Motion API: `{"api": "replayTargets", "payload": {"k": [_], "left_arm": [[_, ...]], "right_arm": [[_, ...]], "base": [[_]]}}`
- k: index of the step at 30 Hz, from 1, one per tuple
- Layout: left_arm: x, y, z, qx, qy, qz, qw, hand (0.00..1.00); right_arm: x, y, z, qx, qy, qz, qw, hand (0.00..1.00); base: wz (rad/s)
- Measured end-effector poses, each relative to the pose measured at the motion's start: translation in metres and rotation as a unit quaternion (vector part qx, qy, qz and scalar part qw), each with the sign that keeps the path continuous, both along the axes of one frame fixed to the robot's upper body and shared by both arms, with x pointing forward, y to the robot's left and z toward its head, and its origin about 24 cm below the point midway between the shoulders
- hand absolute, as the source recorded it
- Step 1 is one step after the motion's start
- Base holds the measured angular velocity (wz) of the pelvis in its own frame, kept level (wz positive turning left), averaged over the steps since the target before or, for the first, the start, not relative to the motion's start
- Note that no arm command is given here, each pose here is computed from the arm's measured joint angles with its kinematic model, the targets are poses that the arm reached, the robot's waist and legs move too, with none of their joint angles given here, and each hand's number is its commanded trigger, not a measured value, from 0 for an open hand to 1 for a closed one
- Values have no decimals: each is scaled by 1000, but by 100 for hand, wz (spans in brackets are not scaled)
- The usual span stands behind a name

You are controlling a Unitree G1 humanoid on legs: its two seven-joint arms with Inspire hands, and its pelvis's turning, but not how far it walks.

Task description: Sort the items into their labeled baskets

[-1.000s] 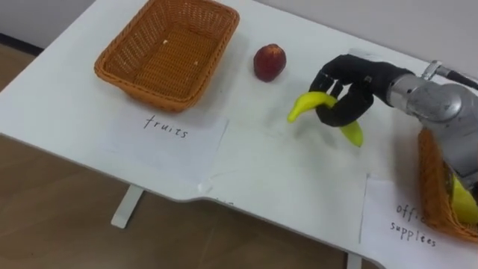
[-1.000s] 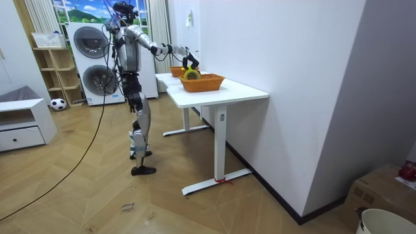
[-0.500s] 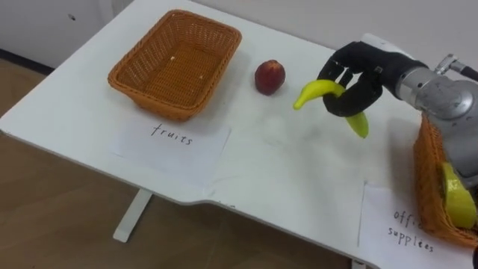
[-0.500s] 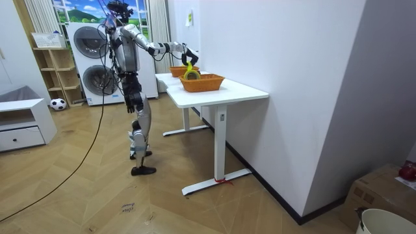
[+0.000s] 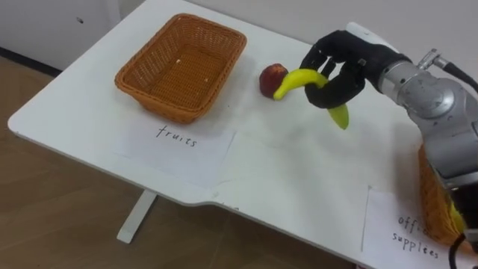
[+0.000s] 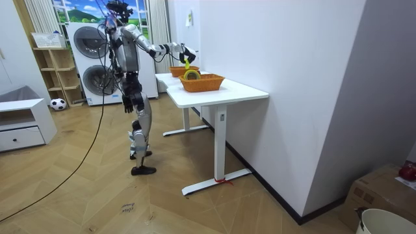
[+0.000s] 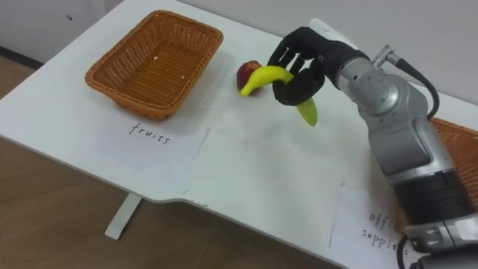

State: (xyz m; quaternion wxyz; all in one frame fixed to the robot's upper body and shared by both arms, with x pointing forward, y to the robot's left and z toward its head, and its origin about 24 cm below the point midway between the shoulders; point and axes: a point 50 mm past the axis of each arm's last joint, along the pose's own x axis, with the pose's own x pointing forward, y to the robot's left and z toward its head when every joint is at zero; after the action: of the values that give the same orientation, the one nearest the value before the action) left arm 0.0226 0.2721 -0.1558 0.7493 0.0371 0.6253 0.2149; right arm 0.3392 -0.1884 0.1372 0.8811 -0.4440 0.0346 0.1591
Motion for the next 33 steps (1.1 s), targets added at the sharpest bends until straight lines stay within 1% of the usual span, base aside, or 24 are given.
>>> {"api": "replayTargets", "payload": {"k": [2, 6, 13, 16, 21, 25, 29, 33], "left_arm": [[1, 0, 0, 2, 3, -8, 1000, 0], [1, 1, 1, -1, 3, -2, 1000, 0], [1, 4, 3, -10, -1, 10, 1000, 0], [0, 3, 2, -10, 4, 5, 1000, 0], [-1, 4, 2, 1, 11, -5, 1000, 0], [-4, 4, 2, 5, 15, -6, 1000, 0], [-4, 5, 3, 12, 24, -23, 999, 0], [-8, 5, 3, 13, 32, -24, 999, 0]], "right_arm": [[0, 0, 1, 2, -7, -6, 1000, 100], [1, 0, 2, 4, -11, -11, 1000, 100], [6, 2, 15, 8, -33, -19, 999, 100], [8, 3, 18, 10, -41, -24, 999, 100], [8, 12, 15, 36, -46, -23, 998, 100], [9, 18, 11, 74, -39, -18, 996, 100], [11, 16, 4, 102, -31, -33, 994, 100], [13, 12, -1, 107, -32, -56, 992, 100]], "base": [[0], [9], [13], [6], [8], [7], [11], [9]]}}
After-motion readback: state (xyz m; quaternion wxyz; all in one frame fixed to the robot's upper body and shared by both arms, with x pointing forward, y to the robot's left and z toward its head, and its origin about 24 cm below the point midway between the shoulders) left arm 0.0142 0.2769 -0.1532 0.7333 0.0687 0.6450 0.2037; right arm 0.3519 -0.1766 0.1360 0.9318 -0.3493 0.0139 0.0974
